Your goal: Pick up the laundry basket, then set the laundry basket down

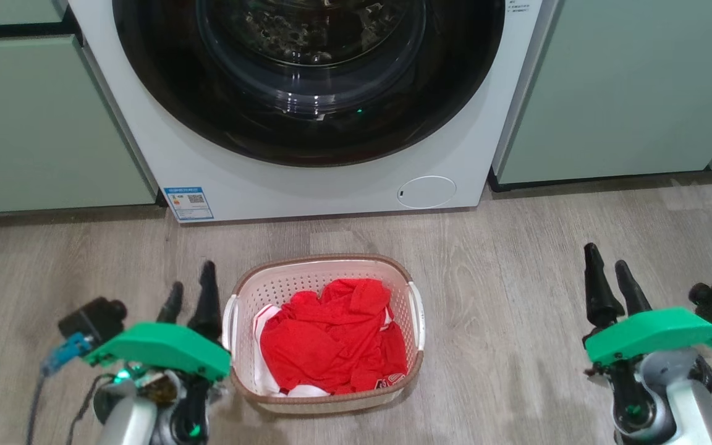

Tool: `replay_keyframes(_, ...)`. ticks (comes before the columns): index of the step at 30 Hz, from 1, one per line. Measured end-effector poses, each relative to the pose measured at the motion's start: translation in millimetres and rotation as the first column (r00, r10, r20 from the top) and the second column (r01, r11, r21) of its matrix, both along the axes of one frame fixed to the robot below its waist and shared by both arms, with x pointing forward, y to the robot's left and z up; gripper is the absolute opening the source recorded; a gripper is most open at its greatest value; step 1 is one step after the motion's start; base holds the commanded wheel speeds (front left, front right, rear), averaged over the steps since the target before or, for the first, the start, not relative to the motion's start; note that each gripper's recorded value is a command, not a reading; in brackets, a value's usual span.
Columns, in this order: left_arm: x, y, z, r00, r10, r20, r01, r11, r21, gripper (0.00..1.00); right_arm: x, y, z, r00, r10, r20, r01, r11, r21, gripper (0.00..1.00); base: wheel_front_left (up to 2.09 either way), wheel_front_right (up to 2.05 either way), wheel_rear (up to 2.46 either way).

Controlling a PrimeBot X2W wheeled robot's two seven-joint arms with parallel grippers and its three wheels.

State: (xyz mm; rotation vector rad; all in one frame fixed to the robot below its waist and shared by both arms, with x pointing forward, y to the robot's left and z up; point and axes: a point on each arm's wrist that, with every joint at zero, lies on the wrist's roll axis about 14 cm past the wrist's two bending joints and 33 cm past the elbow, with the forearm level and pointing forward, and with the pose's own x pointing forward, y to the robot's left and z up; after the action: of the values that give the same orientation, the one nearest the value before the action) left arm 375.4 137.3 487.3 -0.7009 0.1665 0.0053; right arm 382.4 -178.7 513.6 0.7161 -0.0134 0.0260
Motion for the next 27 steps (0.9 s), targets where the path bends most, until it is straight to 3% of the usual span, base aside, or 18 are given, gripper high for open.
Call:
replay_keyframes(17,-5,-28,-24,0.988,-0.153,-0.018,0.153,0.960,0.232,1.00,2,27,7,0.993,0.109,0.041,-0.095,0.961,-0.261,1.00,0.00,0.00,0.00)
replay_keyframes(27,4,-31,-1,0.986,-0.153,0.070,0.122,0.937,0.327,1.00,2,32,5,0.991,0.126,0.046,-0.102,0.930,-0.354,1.00,0.00,0.00,0.00)
